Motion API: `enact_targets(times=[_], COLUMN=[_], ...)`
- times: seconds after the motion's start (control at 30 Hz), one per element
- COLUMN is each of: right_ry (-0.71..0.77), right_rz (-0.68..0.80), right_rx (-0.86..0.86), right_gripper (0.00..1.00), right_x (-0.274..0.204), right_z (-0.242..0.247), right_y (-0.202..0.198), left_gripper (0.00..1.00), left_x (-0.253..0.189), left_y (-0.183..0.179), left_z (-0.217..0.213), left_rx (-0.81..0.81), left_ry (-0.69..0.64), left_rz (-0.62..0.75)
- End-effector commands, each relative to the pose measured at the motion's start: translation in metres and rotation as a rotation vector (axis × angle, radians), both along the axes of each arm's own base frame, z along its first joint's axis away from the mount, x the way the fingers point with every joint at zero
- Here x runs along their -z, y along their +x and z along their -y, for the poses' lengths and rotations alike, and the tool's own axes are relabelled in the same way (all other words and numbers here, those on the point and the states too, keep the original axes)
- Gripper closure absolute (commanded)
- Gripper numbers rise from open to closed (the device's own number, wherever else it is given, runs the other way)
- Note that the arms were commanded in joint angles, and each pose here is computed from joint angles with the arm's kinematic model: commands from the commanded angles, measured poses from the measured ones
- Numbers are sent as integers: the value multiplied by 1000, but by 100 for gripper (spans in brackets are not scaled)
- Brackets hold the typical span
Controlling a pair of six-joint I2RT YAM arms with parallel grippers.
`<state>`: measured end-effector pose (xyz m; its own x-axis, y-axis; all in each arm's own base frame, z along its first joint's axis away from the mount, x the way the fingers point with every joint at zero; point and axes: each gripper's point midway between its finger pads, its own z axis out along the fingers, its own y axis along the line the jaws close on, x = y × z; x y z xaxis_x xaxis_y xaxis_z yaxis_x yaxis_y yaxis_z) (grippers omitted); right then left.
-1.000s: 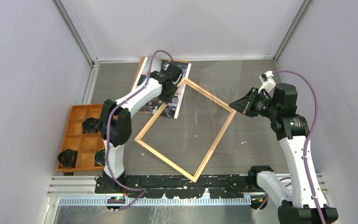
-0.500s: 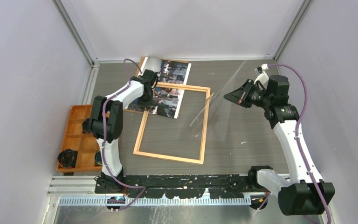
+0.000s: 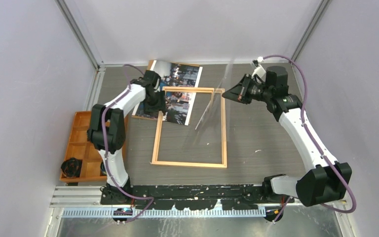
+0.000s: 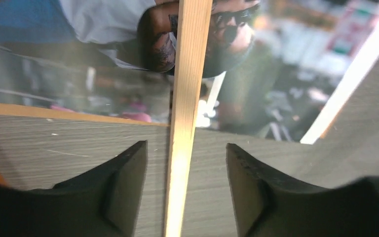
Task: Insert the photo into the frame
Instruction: Place the photo frame at the center of the board, then place the photo frame item in the photo frame.
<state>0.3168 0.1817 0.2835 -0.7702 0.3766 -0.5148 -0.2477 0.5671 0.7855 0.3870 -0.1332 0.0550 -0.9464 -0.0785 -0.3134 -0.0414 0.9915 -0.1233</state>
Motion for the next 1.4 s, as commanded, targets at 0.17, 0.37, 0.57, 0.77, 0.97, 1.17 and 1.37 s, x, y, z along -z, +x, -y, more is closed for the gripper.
enact_targets(times=[0.17,0.37,0.57,0.77,0.97,1.17,1.37], right_ry=[102,247,194,105,61,13,5], right_rz=[204,244,140,22,-10,-32,-22], right_rx=[-162,-236,-164,-94,-43,-40,-21], right_gripper=[99,99,99,99,99,99,99], right_x=[-87,-99,-2,99,141,161,157], right_z=[-75,-104,-102,-92,-78,-64,-49], right_y=[9,10,28,33,26,28,28], left_gripper=[11,7,3,7,11,13,12], left_x=[-135,-141,-117,-90,-75,-69,-63], left_y=[13,8,-2,-3,-6,-8,-7], left_z=[-59,-113,-111,-107,-101,-94,-95], left_rx=[32,-2,50,134,181,204,203], left_ry=[-97,-81,-57,41,72,88,105], left_rz=[276,267,215,154,117,106,95])
